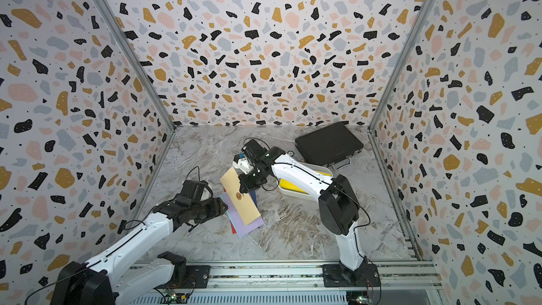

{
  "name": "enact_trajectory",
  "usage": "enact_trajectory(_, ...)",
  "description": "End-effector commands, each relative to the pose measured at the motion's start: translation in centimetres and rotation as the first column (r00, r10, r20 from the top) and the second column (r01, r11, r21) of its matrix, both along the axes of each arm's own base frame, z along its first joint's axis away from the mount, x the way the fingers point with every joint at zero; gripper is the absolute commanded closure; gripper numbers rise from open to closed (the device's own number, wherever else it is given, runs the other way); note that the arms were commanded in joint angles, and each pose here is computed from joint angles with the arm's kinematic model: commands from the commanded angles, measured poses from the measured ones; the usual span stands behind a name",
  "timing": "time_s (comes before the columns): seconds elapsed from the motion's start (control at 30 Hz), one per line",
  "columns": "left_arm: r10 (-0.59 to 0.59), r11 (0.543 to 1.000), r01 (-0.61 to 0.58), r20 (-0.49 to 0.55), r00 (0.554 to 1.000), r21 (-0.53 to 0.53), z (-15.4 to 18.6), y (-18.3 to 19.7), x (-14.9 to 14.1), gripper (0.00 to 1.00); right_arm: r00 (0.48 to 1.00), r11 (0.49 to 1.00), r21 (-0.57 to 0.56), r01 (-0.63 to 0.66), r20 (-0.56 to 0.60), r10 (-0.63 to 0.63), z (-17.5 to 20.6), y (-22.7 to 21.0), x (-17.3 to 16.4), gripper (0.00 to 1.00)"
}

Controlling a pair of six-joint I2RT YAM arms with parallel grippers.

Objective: Put the sealed envelopes into the storage box
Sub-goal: Pick up the envelope from the center of the board.

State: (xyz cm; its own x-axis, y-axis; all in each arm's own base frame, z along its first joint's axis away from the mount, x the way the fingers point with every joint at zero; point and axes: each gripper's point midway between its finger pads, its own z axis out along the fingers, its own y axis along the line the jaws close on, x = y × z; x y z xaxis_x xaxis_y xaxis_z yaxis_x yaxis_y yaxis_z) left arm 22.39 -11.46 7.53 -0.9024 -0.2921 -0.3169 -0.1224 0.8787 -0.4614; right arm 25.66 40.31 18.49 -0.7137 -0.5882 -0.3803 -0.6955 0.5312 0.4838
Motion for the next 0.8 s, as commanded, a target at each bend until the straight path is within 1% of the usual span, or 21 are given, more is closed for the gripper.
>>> enact_trajectory(0.0, 0.031, 0.999, -0.031, 0.004, 1.0, 0.042, 0.4, 1.0, -0.2, 0.34, 0.984, 0.99, -0.09, -0.112, 0.131, 0.123, 4.8, -4.8, -0.5, 1.0)
enact_trajectory(0.1, 0.026, 0.998, -0.026, -0.006, 1.0, 0.061, 0.1, 1.1, -0.2, 0.34, 0.958, 0.973, -0.154, -0.174, 0.201, 0.203, 7.0, -7.4, 0.0, 1.0)
enact_trajectory(0.17, 0.018, 0.998, -0.017, -0.022, 1.0, 0.066, -0.2, 1.1, -0.2, 0.34, 0.924, 0.944, -0.26, -0.203, 0.268, 0.273, 7.4, -9.7, 0.8, 1.0)
enact_trajectory(0.2, 0.012, 0.998, -0.011, -0.026, 1.0, 0.066, -0.3, 1.0, -0.2, 0.34, 0.897, 0.916, -0.336, -0.219, 0.299, 0.324, 7.3, -11.2, 1.2, 1.0)
enact_trajectory(0.27, 0.009, 0.998, -0.007, -0.025, 1.0, 0.064, -0.4, 1.0, -0.2, 0.34, 0.85, 0.854, -0.485, -0.19, 0.353, 0.39, 6.9, -14.3, 2.8, 1.0)
enact_trajectory(0.3, 0.009, 0.998, -0.008, -0.023, 1.0, 0.064, -0.4, 1.0, -0.2, 0.34, 0.826, 0.809, -0.557, -0.187, 0.357, 0.437, 6.5, -16.0, 3.5, 1.0)
enact_trajectory(0.33, 0.01, 0.998, -0.008, -0.021, 1.0, 0.065, -0.5, 1.0, -0.2, 0.34, 0.808, 0.773, -0.606, -0.188, 0.351, 0.473, 6.2, -17.3, 4.0, 1.0)
enact_trajectory(0.4, 0.009, 0.998, -0.008, -0.021, 1.0, 0.067, -0.6, 1.0, -0.2, 0.35, 0.802, 0.716, -0.676, -0.174, 0.325, 0.502, 5.5, -20.0, 5.3, 1.0)
enact_trajectory(0.47, 0.006, 0.998, -0.004, -0.027, 1.0, 0.069, -0.8, 1.0, -0.2, 0.35, 0.803, 0.676, -0.716, -0.173, 0.295, 0.518, 4.9, -22.0, 6.1, 1.0)
enact_trajectory(0.57, 0.003, 0.998, 0.0, -0.036, 0.999, 0.07, -1.1, 1.0, -0.3, 0.34, 0.8, 0.671, -0.708, -0.22, 0.263, 0.54, 4.2, -23.4, 6.4, 1.0)
enact_trajectory(0.67, 0.005, 0.997, -0.002, -0.043, 0.999, 0.076, -1.7, 1.1, -0.4, 0.34, 0.797, 0.635, -0.735, -0.24, 0.225, 0.561, 2.9, -24.2, 7.1, 1.0)
enact_trajectory(0.77, 0.004, 0.997, 0.0, -0.052, 0.999, 0.077, -2.0, 1.0, -0.4, 0.35, 0.801, 0.627, -0.734, -0.261, 0.198, 0.565, 1.2, -24.2, 7.9, 1.0)
